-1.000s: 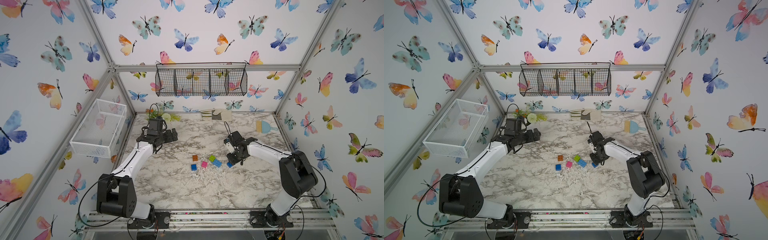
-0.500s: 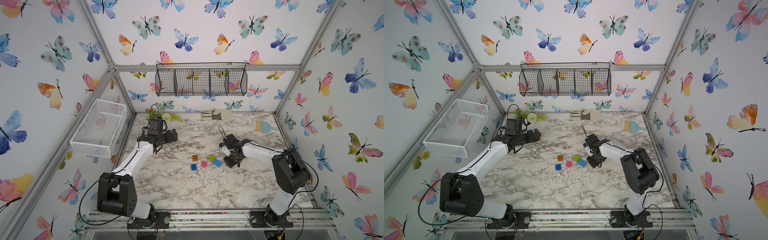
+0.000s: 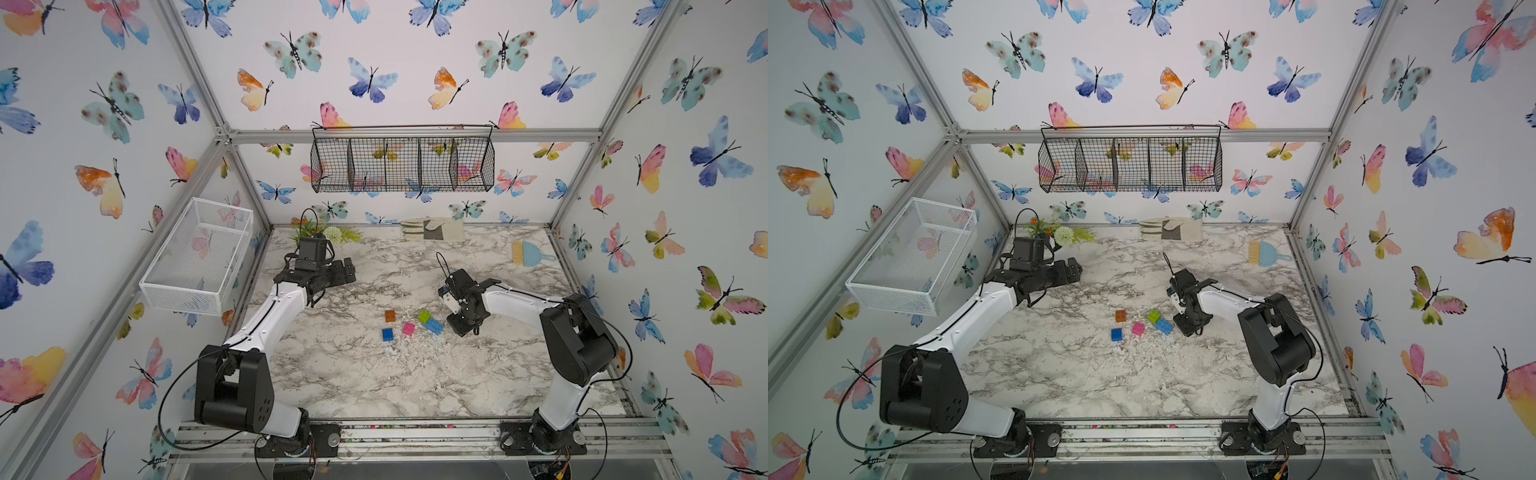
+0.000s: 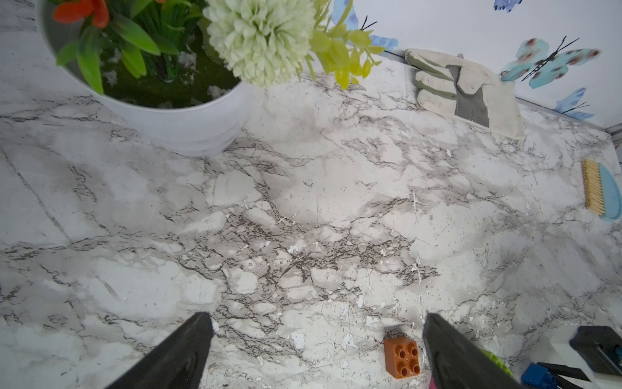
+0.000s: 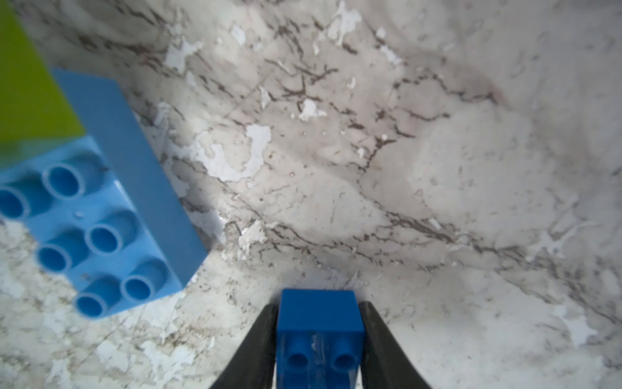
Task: Assemble the letter y with lego
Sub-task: Pick up the lego brick from the center of the board, then assemble the lego brick with the lego brick.
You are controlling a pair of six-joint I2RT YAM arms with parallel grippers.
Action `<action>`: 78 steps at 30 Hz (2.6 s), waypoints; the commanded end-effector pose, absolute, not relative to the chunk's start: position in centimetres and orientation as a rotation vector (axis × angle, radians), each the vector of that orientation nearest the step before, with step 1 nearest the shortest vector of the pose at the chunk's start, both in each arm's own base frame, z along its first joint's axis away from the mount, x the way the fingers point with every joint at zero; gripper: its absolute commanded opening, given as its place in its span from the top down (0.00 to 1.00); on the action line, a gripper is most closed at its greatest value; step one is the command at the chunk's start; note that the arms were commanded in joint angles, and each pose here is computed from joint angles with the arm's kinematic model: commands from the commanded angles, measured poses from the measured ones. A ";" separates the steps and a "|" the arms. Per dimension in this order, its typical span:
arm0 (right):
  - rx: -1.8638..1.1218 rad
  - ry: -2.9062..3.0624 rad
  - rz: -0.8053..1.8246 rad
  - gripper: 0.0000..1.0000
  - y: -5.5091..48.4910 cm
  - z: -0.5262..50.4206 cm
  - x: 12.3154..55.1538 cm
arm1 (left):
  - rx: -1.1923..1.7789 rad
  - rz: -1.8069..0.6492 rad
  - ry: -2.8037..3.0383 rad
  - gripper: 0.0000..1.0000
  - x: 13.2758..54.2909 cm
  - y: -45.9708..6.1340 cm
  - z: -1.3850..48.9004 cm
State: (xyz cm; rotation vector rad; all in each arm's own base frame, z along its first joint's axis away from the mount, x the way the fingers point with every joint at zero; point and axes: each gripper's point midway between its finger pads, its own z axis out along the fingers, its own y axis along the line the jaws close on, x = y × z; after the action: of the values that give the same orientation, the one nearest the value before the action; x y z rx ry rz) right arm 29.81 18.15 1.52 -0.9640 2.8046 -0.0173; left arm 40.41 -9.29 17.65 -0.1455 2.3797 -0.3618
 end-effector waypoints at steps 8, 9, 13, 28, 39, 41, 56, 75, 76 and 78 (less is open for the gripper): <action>-0.941 2.788 -0.050 0.71 18.1 2.8 30.4 | -0.152 -0.360 2.382 0.02 40.8 -9.1 17.9; -0.951 2.769 -0.029 0.73 18.5 3.4 30.6 | -0.153 -0.360 2.383 0.02 40.8 -9.1 17.8; -1.026 2.630 0.109 0.79 21.2 7.0 31.3 | -0.152 -0.362 2.392 0.02 40.8 -9.2 17.6; -1.421 2.598 0.026 0.94 24.7 5.2 27.7 | -0.158 -0.364 2.392 0.02 40.7 -9.1 17.6; -1.423 2.648 0.012 0.94 24.1 3.7 27.1 | -0.159 -0.373 2.394 0.02 40.8 -9.2 17.6; -1.427 2.657 0.013 0.94 24.1 3.3 27.0 | -0.159 -0.373 2.394 0.02 40.8 -9.2 17.6; -1.433 2.709 -0.012 0.95 23.7 1.3 26.7 | -0.157 -0.379 2.393 0.02 40.8 -9.3 17.6; -1.512 2.777 0.240 0.96 25.1 -0.9 23.6 | -0.160 -0.370 2.396 0.02 40.8 -9.1 17.5; -1.511 2.782 0.242 0.96 25.1 -0.9 23.5 | -0.162 -0.366 2.397 0.02 40.8 -9.1 17.5; -1.505 2.789 0.246 0.96 25.0 -0.8 23.3 | -0.160 -0.368 2.397 0.02 40.8 -9.1 17.5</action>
State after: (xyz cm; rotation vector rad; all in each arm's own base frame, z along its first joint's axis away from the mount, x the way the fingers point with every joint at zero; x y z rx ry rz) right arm 27.61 26.02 3.44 -1.4054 2.6225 0.1586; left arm 40.51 -9.16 16.94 -0.1570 2.3988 -0.3655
